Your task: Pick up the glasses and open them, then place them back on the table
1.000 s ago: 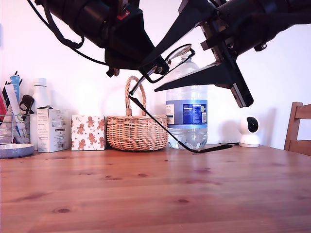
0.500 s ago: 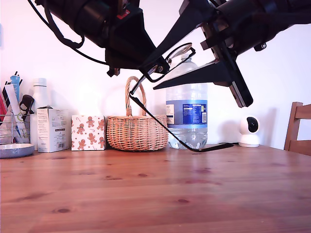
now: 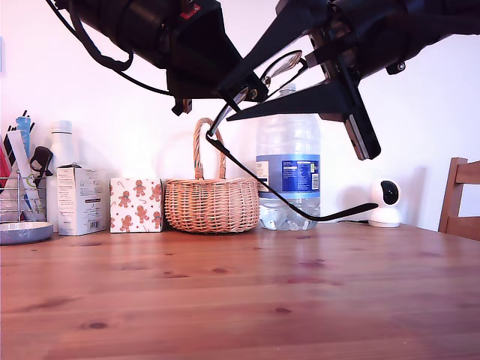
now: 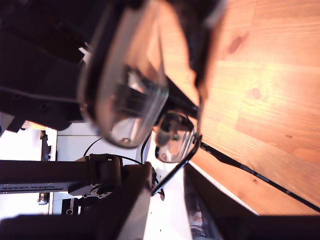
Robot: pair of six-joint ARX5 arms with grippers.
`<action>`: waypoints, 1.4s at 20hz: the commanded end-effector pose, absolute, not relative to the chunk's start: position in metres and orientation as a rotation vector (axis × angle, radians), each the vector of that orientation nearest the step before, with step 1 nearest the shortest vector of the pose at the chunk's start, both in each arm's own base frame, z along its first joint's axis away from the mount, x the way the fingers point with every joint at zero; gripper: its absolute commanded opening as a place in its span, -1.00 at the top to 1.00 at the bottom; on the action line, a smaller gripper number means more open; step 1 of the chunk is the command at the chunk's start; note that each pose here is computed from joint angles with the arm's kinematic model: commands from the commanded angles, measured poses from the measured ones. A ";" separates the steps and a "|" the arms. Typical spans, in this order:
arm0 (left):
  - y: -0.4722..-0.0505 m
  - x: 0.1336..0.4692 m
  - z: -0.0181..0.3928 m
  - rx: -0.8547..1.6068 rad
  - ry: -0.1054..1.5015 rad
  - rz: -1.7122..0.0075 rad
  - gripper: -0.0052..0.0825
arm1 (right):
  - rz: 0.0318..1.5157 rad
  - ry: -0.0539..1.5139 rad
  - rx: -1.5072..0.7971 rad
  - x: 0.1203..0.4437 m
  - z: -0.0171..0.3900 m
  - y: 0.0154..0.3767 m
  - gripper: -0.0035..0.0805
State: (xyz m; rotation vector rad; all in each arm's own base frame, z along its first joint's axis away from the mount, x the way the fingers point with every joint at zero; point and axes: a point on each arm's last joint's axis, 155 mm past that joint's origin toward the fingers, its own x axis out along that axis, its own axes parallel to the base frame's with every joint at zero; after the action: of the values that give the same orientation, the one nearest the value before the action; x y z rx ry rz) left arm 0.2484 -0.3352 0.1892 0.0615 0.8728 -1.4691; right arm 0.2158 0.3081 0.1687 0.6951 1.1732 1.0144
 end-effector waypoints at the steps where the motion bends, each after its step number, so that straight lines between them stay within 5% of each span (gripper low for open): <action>1: -0.338 0.248 0.199 0.068 0.829 -1.486 0.93 | 1.019 1.173 0.687 0.216 0.170 0.309 0.60; 8: -0.338 0.252 0.199 0.080 0.815 -1.473 0.93 | 1.015 1.188 0.670 0.213 0.165 0.307 0.65; 15: -0.336 0.250 0.197 0.076 0.836 -1.471 0.93 | 1.006 1.167 0.649 0.217 0.163 0.306 0.94; 28: -0.328 0.241 0.192 0.044 0.913 -1.471 0.93 | 0.949 1.167 0.586 0.220 0.149 0.298 0.94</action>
State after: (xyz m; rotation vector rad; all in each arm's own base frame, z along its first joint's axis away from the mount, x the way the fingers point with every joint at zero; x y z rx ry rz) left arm 0.2427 -0.3282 0.1875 0.0461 0.9227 -1.4593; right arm 0.2158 0.2960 0.1449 0.5948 1.1901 0.9415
